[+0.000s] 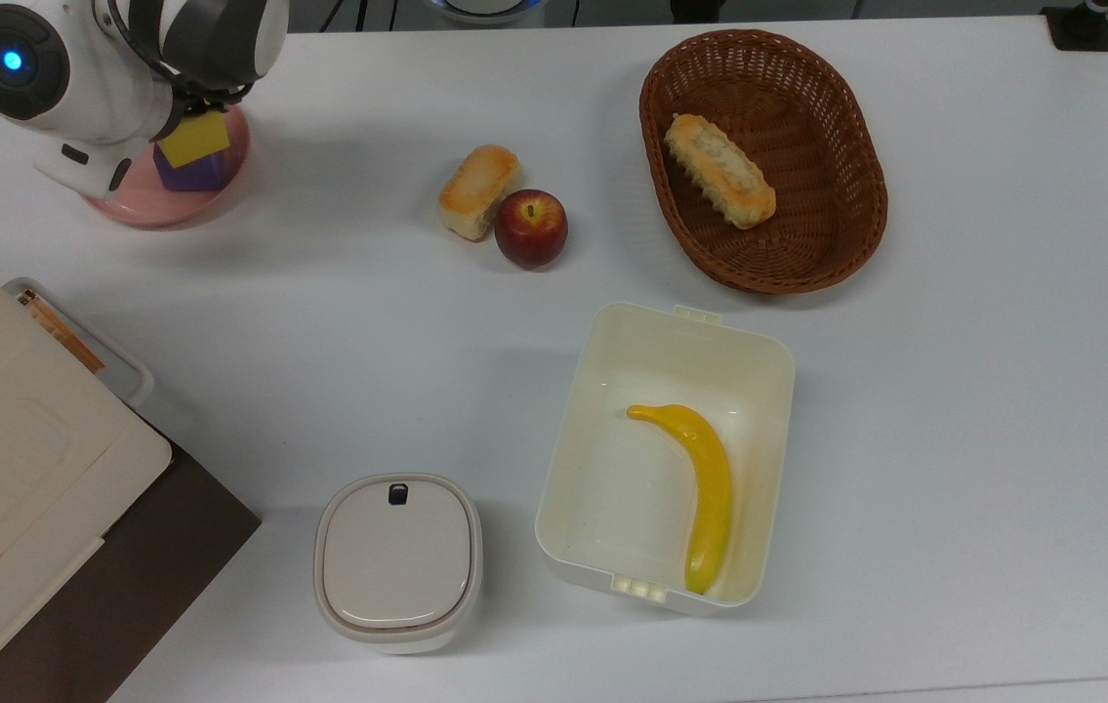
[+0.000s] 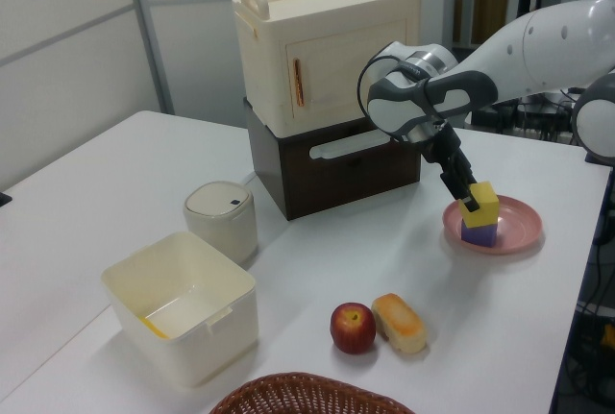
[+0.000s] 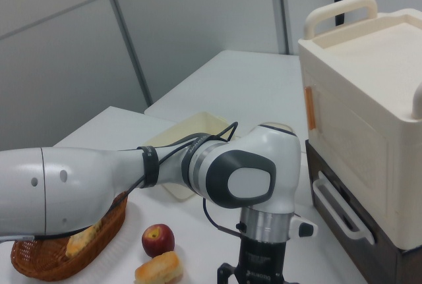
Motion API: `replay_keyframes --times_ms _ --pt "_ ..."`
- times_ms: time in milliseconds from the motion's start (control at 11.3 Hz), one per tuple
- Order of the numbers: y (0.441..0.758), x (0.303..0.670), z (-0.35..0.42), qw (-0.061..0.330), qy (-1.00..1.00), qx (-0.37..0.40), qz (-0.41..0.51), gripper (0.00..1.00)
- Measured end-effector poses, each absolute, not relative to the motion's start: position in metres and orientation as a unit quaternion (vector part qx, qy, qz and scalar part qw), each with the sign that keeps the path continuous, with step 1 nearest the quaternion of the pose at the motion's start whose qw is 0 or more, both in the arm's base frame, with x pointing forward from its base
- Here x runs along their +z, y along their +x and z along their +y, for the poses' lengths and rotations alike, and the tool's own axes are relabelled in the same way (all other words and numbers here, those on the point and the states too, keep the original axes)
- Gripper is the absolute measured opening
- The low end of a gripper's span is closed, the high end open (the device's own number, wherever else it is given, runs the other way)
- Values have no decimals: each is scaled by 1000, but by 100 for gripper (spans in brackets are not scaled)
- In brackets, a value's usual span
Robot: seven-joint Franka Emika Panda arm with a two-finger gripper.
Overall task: Put the yellow cube on the table
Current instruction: 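Lower the gripper and close it on the yellow cube, then lift the yellow cube off the purple cube and carry it off the plate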
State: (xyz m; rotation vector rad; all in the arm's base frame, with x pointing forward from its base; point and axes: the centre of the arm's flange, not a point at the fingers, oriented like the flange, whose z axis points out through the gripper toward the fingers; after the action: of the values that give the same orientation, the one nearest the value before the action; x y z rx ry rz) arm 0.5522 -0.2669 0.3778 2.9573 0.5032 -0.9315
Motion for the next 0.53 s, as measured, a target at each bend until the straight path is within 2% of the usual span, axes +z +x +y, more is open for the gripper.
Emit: replay_keyframes --times_ms 89,177,531 --pt "552 380 -269 9 940 -301 162 67" --pt "552 381 -271 18 938 -305 163 61" --pt "556 391 -273 28 940 -298 165 56"
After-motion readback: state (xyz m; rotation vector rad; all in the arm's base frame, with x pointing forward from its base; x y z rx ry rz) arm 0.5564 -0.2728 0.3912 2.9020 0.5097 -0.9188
